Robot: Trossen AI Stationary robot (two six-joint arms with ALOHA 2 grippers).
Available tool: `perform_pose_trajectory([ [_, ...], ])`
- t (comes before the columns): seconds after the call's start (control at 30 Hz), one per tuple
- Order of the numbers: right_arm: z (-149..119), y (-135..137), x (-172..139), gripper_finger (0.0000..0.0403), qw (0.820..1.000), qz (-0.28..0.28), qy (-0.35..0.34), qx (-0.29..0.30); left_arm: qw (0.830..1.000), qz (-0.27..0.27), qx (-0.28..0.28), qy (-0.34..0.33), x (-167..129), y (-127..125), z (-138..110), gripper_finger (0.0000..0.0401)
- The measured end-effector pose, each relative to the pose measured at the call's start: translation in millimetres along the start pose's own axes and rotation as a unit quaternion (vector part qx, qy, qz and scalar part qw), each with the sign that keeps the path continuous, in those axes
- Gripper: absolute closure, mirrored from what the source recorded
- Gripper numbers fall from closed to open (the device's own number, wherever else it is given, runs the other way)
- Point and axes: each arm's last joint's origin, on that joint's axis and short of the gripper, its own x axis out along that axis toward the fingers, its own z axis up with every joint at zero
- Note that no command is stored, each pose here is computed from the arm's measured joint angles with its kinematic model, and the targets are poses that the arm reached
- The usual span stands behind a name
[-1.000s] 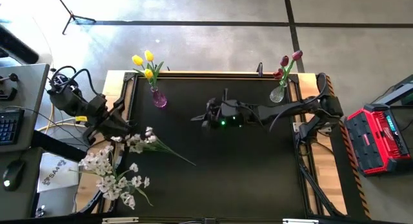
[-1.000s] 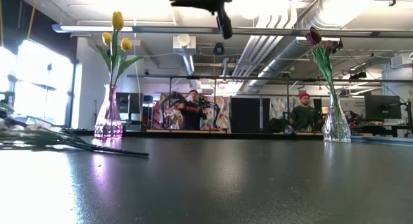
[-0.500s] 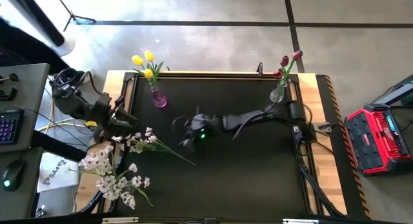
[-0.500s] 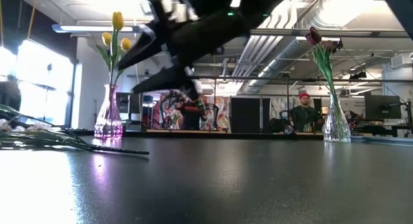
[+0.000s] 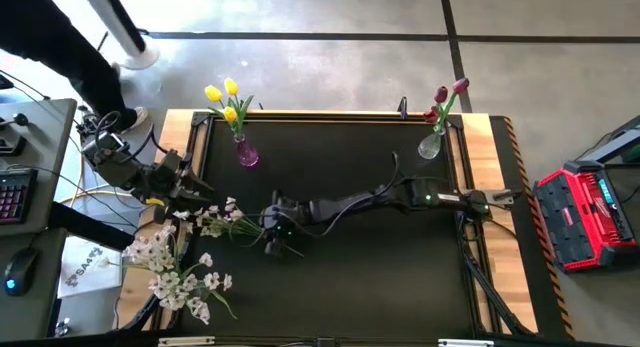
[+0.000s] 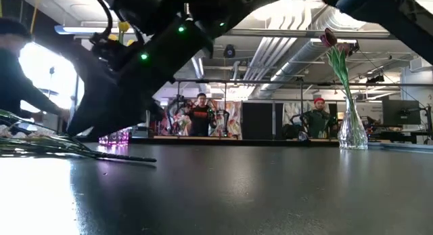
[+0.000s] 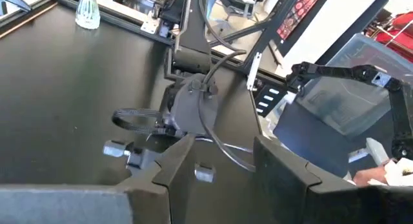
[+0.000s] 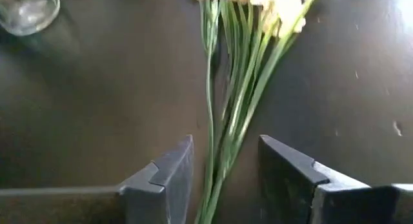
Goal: Sort flowers into vase by color
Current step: Put the white flowers into the bottom transparent vase
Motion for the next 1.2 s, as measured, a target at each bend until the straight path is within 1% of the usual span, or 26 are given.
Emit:
perform_pose_trajectory([
  [0.07,0,-1,7,0.0242,1.0,0.005,-0.003,0.001,1.0,0.0,0.001,0.001,0,0,0,0.0256],
  [0.2,-9,-7,17,0.0249,1.0,-0.002,0.015,0.015,1.0,0.006,0.007,0.011,0,1,-2,0.0256],
  [0.3,-11,-7,16,0.0284,1.0,-0.004,0.029,0.007,1.0,0.011,0.012,0.017,0,3,-4,0.0256],
  [0.4,-12,-8,16,0.0347,0.999,-0.001,0.038,0.005,1.0,0.027,0.013,0.008,0,4,-3,0.0256],
  [0.43,-12,-9,16,0.0372,0.999,0.005,0.042,0.015,0.999,0.032,0.012,0.004,0,4,-3,0.0256],
  [0.47,-12,-9,16,0.0386,0.999,0.01,0.044,0.024,0.999,0.036,0.01,0.001,0,4,-3,0.0256],
  [0.63,-3,-8,4,0.0398,0.995,0.019,0.042,0.09,0.999,0.035,-0.007,-0.007,-3,6,-2,0.0244],
  [0.7,10,-6,-10,0.0399,0.994,0.008,0.019,0.109,0.999,0.033,-0.012,-0.012,-5,8,-2,0.0232],
  [0.77,28,-3,-33,0.04,0.993,-0.011,-0.015,0.12,0.999,0.03,-0.019,-0.017,-8,9,-2,0.0218],
  [0.83,46,-3,-58,0.0401,0.99,-0.045,-0.053,0.124,0.999,0.025,-0.025,-0.026,-11,11,-1,0.0204],
  [0.93,63,-5,-92,0.0401,0.984,-0.101,-0.089,0.121,0.999,0.019,-0.027,-0.039,-19,14,3,0.0186],
  [1.0,72,-6,-113,0.0402,0.979,-0.126,-0.105,0.118,0.998,0.019,-0.026,-0.052,-24,15,7,0.018],
  [1.13,92,-5,-155,0.0402,0.97,-0.15,-0.154,0.109,0.996,0.027,-0.021,-0.085,-37,18,18,0.0178],
  [1.2,98,-5,-169,0.0402,0.967,-0.16,-0.171,0.104,0.994,0.033,-0.02,-0.101,-42,19,23,0.0178],
])
